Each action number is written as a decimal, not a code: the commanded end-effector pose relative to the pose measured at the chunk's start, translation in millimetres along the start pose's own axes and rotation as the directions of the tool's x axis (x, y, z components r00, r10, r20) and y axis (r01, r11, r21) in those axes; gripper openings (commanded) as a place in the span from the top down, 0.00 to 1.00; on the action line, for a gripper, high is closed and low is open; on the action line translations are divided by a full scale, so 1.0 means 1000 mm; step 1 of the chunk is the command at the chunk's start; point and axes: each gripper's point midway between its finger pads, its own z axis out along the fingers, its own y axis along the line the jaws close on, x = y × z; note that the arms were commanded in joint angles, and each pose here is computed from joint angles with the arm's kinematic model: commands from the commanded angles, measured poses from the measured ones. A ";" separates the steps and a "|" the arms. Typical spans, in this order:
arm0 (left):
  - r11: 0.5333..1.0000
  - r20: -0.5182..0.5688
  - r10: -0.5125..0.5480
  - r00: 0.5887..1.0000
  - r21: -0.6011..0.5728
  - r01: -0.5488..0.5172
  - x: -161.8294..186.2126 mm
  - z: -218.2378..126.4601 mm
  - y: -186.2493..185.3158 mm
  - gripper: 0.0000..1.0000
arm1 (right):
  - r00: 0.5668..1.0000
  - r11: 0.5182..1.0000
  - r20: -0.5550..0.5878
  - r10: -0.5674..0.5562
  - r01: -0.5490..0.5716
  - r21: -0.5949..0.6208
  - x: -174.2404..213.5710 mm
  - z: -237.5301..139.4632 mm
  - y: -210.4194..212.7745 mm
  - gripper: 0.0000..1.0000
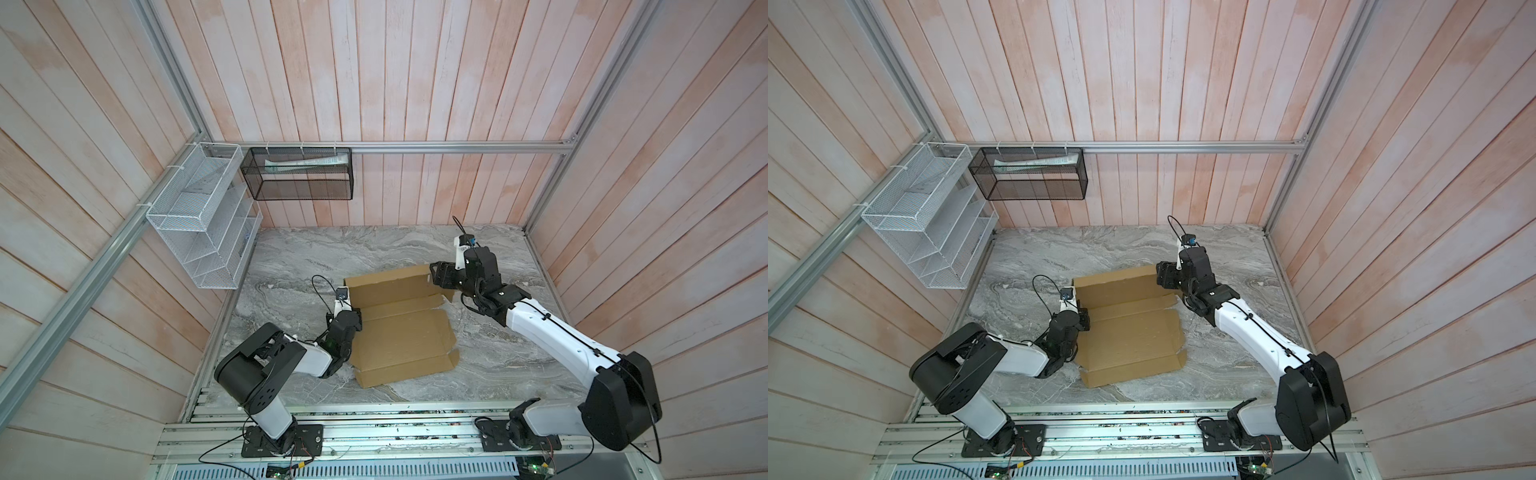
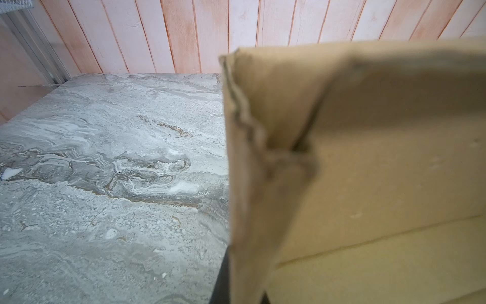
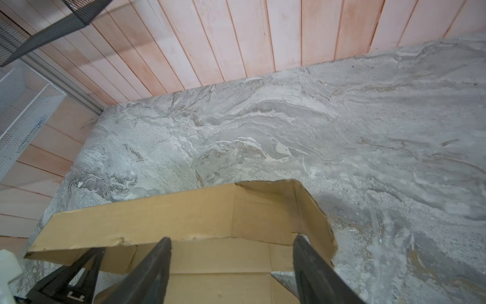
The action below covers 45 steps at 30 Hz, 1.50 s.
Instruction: Fold the paper box
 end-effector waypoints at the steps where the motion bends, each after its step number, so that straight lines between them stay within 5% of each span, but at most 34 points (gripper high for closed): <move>1: 1.000 0.018 -0.002 1.000 0.018 0.002 -0.006 -0.003 0.000 1.00 | 1.000 0.999 -0.009 0.008 -0.009 -0.054 0.002 0.005 0.007 0.26; 45: 1.000 0.023 -0.007 1.000 0.030 0.007 -0.006 -0.005 -0.001 1.00 | 0.994 0.970 -0.094 0.050 -0.070 -0.232 0.020 0.043 0.053 0.26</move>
